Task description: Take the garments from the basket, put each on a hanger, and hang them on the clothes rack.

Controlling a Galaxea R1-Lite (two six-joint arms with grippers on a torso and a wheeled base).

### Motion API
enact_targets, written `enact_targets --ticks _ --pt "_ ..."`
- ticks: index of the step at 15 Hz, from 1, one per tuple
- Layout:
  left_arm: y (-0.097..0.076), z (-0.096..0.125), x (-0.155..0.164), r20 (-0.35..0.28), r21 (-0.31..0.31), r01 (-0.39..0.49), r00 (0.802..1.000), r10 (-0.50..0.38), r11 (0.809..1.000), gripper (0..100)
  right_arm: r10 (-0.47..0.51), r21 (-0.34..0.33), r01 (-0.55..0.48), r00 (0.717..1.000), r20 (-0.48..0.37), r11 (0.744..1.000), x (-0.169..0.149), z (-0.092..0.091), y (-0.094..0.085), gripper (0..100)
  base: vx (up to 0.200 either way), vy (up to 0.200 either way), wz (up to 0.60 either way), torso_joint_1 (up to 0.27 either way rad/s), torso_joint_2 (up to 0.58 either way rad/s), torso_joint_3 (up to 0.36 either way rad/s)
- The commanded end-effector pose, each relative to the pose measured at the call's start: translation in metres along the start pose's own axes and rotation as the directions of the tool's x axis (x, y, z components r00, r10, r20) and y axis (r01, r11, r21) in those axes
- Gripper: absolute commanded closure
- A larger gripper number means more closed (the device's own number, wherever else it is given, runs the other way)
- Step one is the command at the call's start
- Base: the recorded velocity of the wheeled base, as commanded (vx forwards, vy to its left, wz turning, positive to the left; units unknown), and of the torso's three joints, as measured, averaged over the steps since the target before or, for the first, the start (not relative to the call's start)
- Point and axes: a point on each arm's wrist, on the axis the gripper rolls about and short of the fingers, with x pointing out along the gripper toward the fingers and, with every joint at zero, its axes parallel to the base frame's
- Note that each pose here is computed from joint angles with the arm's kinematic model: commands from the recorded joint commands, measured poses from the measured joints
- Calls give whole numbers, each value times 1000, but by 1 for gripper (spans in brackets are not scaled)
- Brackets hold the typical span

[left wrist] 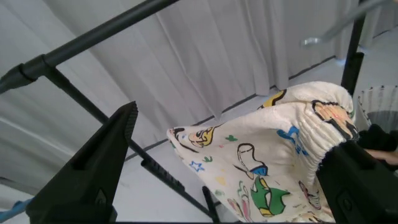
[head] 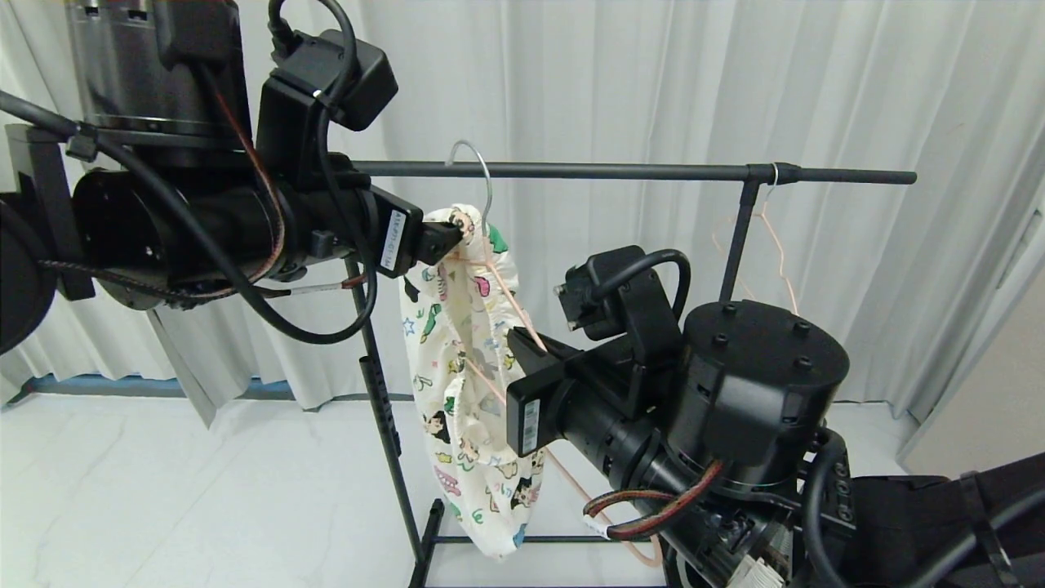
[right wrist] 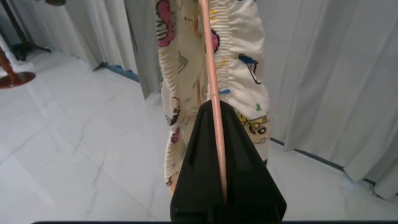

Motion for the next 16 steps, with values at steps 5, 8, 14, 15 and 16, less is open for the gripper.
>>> enact_targets --ticks 5,8,14,15,16 --pt "-9 -7 12 -61 59 -36 997 40 998 0 -8 -22 8 1000 6 1000 6 -1 2 100 0 0 0 0 0 0" --pt "-12 -4 4 -42 68 -21 999 24 997 0 -58 -28 58 998 10 998 12 -1 -12 100 0 0 0 0 0 0" --pt "-21 -13 -1 -66 97 12 998 -5 995 0 -84 -19 86 995 53 996 16 9 -17 100 0 0 0 0 0 0" --pt "-21 -13 -1 -67 97 14 998 -7 995 0 -88 -14 89 994 63 996 16 10 -17 100 0 0 0 0 0 0" --pt "-21 -14 -1 -68 96 16 998 -9 995 0 -99 -14 100 993 67 995 16 10 -17 100 0 0 0 0 0 0"
